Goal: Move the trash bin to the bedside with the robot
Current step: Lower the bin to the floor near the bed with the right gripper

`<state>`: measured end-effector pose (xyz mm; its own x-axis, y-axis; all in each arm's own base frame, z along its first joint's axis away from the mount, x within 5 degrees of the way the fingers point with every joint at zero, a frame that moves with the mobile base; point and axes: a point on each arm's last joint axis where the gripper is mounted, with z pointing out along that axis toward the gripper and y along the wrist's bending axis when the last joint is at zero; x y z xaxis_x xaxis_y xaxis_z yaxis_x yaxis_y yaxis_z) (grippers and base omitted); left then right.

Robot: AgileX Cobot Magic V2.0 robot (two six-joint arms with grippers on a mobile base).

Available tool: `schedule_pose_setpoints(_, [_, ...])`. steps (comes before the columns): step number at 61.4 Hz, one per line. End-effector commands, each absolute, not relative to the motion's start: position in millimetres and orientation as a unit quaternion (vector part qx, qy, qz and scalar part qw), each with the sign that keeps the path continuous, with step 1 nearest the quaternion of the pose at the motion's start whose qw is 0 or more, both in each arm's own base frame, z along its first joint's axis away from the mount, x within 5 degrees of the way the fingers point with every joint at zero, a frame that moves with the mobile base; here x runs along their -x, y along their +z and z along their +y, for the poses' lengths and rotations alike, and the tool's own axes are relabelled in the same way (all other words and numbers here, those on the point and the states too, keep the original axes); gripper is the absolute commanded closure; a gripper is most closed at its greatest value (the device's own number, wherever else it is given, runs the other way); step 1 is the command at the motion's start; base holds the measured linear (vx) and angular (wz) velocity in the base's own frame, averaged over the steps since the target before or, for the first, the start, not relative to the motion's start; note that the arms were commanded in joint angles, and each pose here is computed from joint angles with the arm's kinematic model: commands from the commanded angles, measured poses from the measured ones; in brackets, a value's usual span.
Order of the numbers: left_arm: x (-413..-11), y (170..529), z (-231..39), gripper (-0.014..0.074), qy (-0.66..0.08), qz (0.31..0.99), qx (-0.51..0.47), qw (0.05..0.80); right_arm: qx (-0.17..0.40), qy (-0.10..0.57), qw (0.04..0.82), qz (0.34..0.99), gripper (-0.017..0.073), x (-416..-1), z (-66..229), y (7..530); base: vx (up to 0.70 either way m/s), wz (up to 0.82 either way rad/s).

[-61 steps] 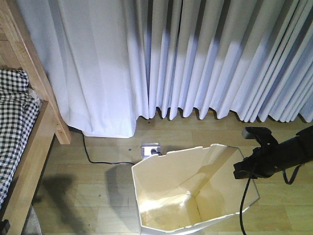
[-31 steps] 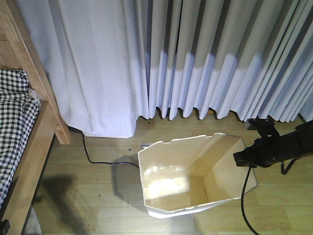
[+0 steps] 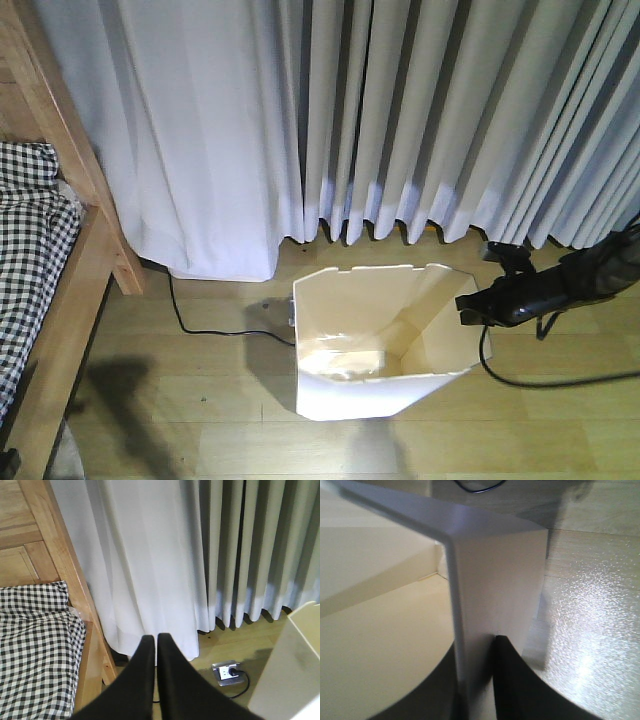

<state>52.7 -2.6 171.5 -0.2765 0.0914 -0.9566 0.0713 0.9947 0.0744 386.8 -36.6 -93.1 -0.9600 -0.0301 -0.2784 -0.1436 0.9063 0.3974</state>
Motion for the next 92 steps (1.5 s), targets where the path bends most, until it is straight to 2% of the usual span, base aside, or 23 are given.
schedule_pose_setpoints(1, [-53.6,172.8,-2.7,0.0601,0.007,0.777,-0.048,0.628,0.021,0.281,0.163,0.945,0.0562,-419.7,-34.0,-73.3,0.0,0.0])
schedule_pose_setpoints(10, [-53.6,172.8,-2.7,0.0601,0.007,0.777,-0.048,0.628,0.054,0.263,0.123,0.956,0.0562,-433.9,-35.4,-111.5,0.0,0.0])
schedule_pose_setpoints(18, [-53.6,172.8,-2.7,0.0601,0.007,0.777,-0.048,0.628,0.013,0.253,0.095,0.963,0.056,-446.1,-36.4,-141.2,0.0,0.0])
schedule_pose_setpoints(34, [-53.6,172.8,-2.7,0.0601,0.007,0.777,-0.048,0.628,0.007,0.264,0.121,0.957,0.0552,-474.6,-30.5,-172.8,0.0,0.0])
schedule_pose_setpoints(51, [-53.6,172.8,-2.7,0.0601,0.007,0.777,-0.048,0.628,0.005,0.271,0.114,0.956,0.0529,-475.7,-21.2,-195.0,0.0,0.0])
schedule_pose_setpoints(60, [-53.6,172.8,-2.7,0.0601,0.007,0.777,-0.048,0.628,0.013,0.264,0.109,0.958,0.0468,-475.4,-22.3,-194.9,0.0,0.0])
schedule_pose_setpoints(80, [-53.6,172.8,-2.7,0.0601,0.007,0.777,-0.048,0.628,0.028,0.254,0.086,0.963,0.0226,-470.9,-23.7,-196.7,0.0,0.0])
schedule_pose_setpoints(92, [-53.6,172.8,-2.7,0.0601,0.007,0.777,-0.048,0.628,0.041,0.228,0.067,0.97,0.0157,-467.0,-28.3,-199.5,0.0,0.0])
